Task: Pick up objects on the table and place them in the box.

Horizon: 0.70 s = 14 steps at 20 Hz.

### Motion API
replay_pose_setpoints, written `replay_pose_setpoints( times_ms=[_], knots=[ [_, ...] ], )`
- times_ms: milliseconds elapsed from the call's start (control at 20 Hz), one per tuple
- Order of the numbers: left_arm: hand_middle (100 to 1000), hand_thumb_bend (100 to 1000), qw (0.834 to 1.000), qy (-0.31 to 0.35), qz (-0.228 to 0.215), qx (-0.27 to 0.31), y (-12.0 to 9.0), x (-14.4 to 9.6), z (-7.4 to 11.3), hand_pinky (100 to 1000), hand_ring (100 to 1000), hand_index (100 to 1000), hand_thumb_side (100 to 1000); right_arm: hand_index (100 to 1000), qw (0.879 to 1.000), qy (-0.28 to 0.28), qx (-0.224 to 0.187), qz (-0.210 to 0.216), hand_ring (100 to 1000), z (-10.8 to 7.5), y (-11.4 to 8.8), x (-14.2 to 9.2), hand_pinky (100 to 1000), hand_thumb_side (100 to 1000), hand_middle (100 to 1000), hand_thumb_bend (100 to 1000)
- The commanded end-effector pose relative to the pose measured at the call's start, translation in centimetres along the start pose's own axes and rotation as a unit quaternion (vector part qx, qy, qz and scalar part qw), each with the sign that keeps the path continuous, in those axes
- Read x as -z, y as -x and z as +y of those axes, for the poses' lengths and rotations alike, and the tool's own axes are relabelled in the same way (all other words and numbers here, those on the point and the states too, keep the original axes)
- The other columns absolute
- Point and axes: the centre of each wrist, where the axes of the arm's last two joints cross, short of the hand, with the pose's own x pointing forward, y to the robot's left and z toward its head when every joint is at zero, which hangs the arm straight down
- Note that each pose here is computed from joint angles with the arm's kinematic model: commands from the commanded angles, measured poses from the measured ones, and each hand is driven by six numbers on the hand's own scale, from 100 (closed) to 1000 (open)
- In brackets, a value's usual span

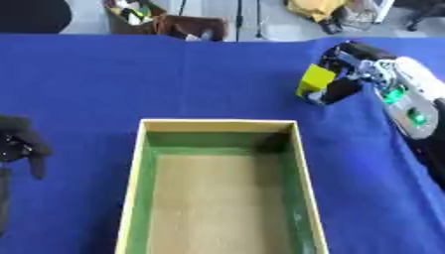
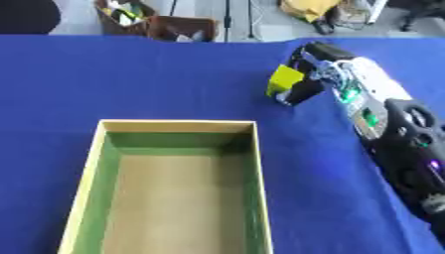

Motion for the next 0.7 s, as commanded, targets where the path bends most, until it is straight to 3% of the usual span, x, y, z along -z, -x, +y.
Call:
replay_pose_setpoints(
  times_ms=[50,250,700],
  knots=[
    [441,100,1.0,0.003,-0.011,0.001,-0.5,0.3,0.1,207,428,635,703,352,0.999,0.042,0.012,0.003,572,-1.9,0.1,-0.6,465,101,249,100],
    [440,100,1.0,0.002,-0.007,0.001,-0.5,0.2,0.1,208,429,634,701,271,0.997,0.074,0.036,-0.006,519,-2.8,-0.7,-1.3,398,100,188,100],
    [438,100,1.0,-0.003,0.003,0.0,-0.4,-0.2,0.6,214,430,632,706,224,0.986,0.118,0.093,-0.075,470,-6.6,-3.6,-4.9,348,100,138,100]
  ],
)
